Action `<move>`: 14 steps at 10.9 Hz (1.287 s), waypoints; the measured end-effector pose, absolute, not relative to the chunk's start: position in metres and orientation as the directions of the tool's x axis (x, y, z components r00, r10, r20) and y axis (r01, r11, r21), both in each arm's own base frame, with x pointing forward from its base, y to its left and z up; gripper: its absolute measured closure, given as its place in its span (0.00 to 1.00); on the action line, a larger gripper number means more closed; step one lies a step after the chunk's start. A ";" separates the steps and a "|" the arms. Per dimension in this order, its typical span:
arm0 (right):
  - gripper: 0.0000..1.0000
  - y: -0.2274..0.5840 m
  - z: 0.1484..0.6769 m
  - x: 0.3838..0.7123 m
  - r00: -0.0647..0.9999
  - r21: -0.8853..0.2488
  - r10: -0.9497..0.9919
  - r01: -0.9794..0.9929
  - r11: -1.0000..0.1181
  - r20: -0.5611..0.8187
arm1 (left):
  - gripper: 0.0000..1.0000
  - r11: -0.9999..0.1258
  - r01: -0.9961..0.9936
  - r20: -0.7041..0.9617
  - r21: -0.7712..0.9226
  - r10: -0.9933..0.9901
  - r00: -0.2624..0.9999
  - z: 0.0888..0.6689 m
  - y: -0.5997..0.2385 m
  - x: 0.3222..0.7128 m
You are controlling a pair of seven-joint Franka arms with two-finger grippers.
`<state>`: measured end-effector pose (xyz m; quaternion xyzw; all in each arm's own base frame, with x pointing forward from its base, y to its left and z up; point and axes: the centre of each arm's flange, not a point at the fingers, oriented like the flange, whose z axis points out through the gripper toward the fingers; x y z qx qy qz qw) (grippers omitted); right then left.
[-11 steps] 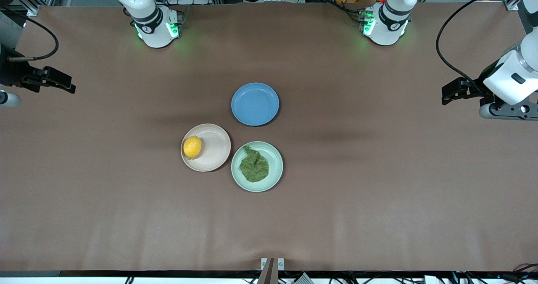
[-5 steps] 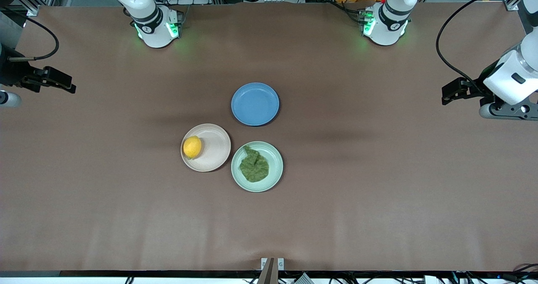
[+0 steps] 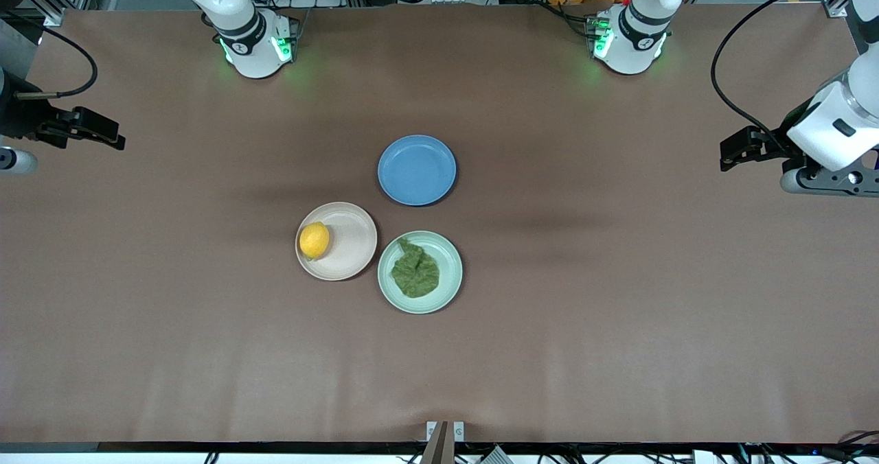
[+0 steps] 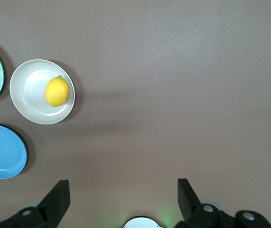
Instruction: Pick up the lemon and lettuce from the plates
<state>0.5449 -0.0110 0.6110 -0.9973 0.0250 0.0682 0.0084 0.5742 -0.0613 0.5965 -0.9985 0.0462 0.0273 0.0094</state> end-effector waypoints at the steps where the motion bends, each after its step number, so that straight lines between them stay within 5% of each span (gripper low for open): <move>1: 0.00 -0.011 0.611 0.545 0.989 -0.013 -0.049 -0.051 -0.999 -0.138 | 0.00 -0.995 -0.095 -0.055 -0.016 -0.094 0.994 0.596 -0.062 0.574; 14: 0.00 0.002 0.589 0.544 0.983 -0.013 -0.025 -0.027 -1.000 -0.184 | 0.00 -0.986 -0.164 -0.093 -0.012 -0.162 0.982 0.550 -0.129 0.589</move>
